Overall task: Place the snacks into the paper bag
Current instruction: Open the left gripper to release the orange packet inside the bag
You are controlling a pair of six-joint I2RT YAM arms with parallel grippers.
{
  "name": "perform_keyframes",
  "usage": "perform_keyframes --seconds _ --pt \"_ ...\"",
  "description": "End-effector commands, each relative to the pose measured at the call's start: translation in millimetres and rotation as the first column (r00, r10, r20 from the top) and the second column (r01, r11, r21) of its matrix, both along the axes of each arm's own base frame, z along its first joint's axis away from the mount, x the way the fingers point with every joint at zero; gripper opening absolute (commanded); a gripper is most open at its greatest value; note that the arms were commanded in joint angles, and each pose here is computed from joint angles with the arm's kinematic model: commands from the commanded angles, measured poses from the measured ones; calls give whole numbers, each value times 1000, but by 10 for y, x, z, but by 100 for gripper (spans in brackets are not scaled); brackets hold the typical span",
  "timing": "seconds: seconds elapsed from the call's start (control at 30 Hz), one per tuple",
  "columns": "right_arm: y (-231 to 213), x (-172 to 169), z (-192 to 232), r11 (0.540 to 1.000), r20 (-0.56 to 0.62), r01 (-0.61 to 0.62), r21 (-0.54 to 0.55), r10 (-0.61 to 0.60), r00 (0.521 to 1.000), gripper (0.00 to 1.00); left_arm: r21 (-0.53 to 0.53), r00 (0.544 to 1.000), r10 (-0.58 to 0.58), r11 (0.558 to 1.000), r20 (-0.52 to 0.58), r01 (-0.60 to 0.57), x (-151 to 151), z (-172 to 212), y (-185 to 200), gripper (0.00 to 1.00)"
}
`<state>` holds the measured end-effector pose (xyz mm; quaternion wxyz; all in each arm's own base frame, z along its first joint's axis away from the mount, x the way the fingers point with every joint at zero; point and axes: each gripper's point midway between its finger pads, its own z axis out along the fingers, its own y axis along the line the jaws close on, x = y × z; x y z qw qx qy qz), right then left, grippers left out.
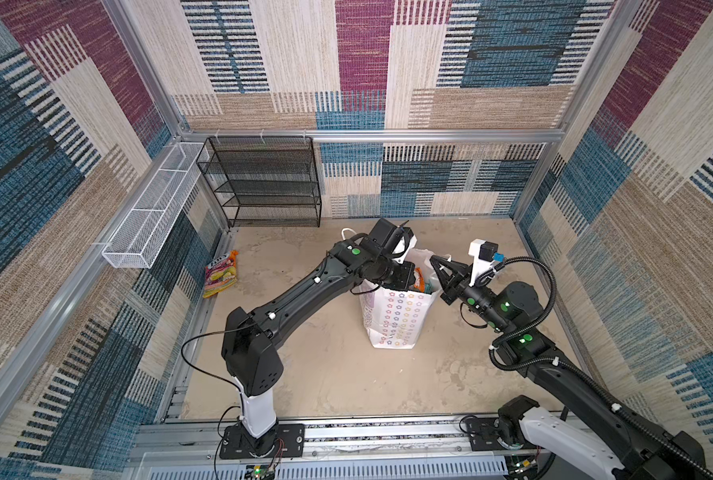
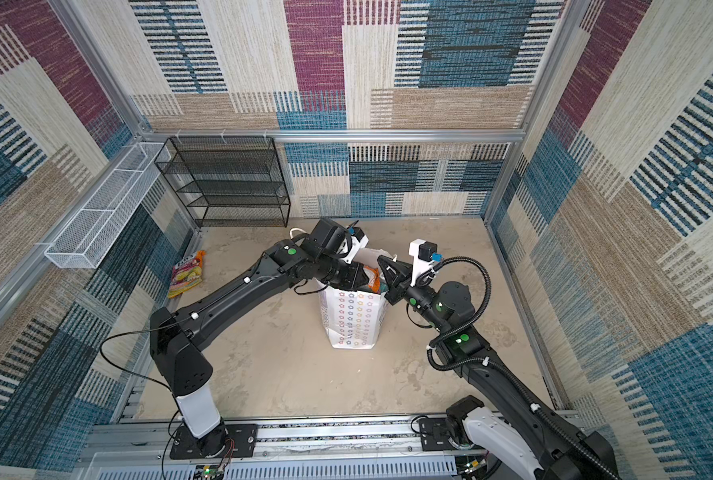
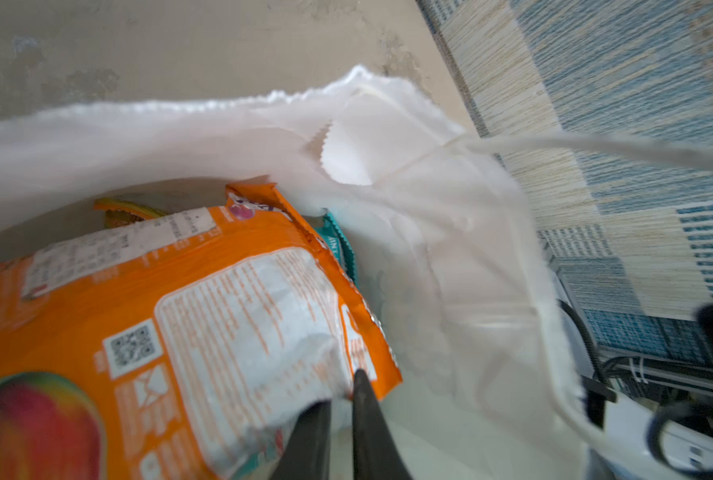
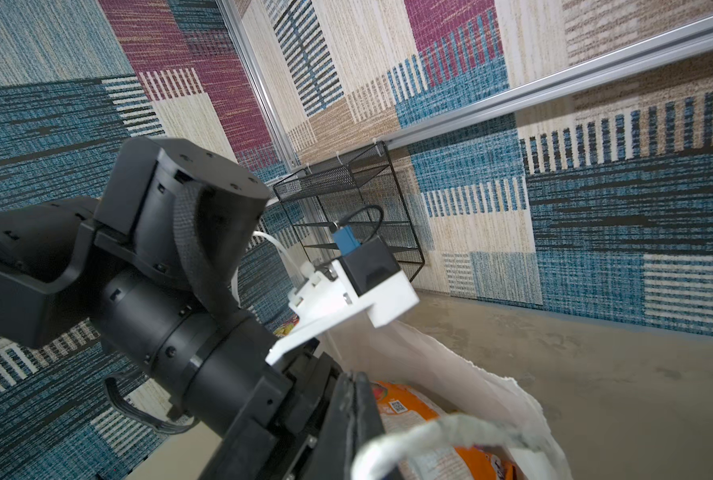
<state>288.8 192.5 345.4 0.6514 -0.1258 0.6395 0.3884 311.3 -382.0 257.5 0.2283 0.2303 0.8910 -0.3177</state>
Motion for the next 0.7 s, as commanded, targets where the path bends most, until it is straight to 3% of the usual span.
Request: perform_keyframes --seconds 0.0,0.33,0.67 --pt "-7 -1 68 1000 20 6 11 -6 1000 4 -92 1000 2 996 20 0 -65 358 -12 19" --pt "-5 7 59 1000 17 7 9 -7 1000 4 -133 986 47 991 157 -26 -127 887 189 27" --pt "-5 17 45 1000 14 10 7 -10 1000 5 71 990 39 996 137 -49 129 438 158 16"
